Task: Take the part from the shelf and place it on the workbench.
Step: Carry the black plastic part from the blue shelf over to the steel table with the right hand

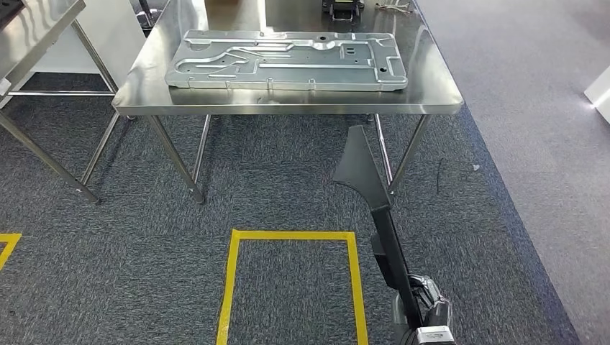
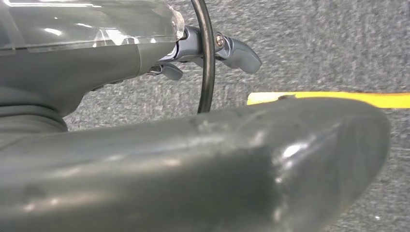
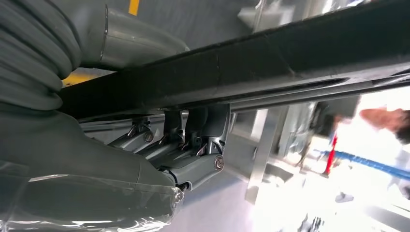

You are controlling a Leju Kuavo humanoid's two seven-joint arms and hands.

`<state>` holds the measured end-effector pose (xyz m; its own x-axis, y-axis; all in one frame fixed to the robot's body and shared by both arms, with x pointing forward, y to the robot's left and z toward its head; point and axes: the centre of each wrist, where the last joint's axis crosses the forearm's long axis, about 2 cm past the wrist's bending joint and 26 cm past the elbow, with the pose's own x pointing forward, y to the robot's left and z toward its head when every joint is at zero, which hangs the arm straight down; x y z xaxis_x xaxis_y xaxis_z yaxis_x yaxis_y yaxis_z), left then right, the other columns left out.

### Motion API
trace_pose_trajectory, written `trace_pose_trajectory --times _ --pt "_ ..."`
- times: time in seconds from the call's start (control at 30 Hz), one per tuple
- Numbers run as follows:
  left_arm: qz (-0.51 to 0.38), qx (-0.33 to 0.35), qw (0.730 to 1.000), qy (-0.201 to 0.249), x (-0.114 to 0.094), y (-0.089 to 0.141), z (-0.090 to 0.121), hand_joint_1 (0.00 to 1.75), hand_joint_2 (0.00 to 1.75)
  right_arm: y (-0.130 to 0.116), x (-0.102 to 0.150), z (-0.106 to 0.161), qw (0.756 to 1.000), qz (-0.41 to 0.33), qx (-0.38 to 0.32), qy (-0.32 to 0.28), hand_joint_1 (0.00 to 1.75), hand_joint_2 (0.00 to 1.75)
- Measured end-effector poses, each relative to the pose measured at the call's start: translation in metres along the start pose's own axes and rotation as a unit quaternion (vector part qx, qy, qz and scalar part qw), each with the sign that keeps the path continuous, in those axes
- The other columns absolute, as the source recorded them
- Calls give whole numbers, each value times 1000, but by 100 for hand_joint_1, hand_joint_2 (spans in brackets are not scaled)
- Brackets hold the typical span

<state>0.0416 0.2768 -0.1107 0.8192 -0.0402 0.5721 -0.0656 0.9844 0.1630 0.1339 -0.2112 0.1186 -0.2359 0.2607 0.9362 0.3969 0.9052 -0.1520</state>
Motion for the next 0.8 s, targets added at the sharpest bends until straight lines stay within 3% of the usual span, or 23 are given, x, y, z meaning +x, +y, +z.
trace_pose_trajectory --times 0.23,0.47,0.6,0.8 --pt "-20 -13 1000 -2 5 1 -3 0 0 -9 -5 -38 979 191 -65 -14 175 175" --pt "-42 -29 999 -3 16 0 -9 0 0 17 3 -95 906 399 -58 -131 175 175" --pt "-53 -34 998 -5 23 1 -12 0 0 46 12 -114 874 448 -21 -187 175 175" --pt "-61 -38 997 1 20 3 -12 0 0 80 15 -118 856 464 36 -223 175 175"
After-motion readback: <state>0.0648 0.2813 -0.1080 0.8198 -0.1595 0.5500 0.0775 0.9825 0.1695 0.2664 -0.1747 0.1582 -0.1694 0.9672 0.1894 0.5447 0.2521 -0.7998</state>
